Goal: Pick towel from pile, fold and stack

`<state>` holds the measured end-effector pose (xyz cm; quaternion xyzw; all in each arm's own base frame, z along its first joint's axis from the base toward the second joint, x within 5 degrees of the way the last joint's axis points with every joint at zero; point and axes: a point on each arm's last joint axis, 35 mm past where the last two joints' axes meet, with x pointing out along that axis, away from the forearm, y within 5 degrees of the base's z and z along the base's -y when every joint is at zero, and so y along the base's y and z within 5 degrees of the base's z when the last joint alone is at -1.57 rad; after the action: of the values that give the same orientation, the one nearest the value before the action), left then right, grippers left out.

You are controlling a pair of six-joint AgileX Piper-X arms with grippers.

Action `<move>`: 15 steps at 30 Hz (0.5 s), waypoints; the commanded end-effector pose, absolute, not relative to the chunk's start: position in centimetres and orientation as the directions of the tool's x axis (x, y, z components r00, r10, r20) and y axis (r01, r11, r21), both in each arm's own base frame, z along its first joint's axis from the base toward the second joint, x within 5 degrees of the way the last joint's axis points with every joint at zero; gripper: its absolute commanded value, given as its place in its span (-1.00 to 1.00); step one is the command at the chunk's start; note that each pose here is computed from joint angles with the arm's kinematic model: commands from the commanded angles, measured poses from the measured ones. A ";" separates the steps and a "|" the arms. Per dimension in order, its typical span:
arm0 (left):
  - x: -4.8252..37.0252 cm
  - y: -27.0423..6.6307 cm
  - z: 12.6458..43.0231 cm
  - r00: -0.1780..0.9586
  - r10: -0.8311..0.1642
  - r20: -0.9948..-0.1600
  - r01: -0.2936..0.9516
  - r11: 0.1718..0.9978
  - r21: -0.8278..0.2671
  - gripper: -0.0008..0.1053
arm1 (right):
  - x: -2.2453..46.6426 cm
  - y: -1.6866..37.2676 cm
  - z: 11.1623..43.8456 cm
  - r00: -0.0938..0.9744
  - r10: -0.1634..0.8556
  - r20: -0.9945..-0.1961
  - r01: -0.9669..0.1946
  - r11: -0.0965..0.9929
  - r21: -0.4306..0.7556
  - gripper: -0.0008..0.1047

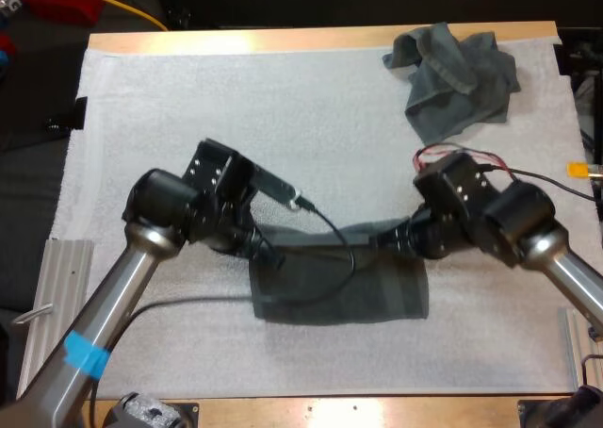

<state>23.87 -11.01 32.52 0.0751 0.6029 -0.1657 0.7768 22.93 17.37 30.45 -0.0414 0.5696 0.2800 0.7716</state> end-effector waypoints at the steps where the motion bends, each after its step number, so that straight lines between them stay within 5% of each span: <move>1: 24.7 -10.9 32.1 0.228 -0.171 -0.959 0.345 0.935 -0.084 -0.98 | 23.8 17.0 30.0 0.188 0.401 -0.897 -0.470 0.838 0.276 -0.98; 15: 31.8 -10.1 24.7 0.160 -0.219 -0.963 0.251 0.952 -0.175 -0.98 | 30.6 15.3 23.6 0.133 0.471 -0.872 -0.262 0.865 0.428 -0.98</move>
<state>31.91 -10.17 24.44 0.0090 0.6331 -0.1579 0.7577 30.51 15.56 23.44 0.0803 0.6143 0.2459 0.7455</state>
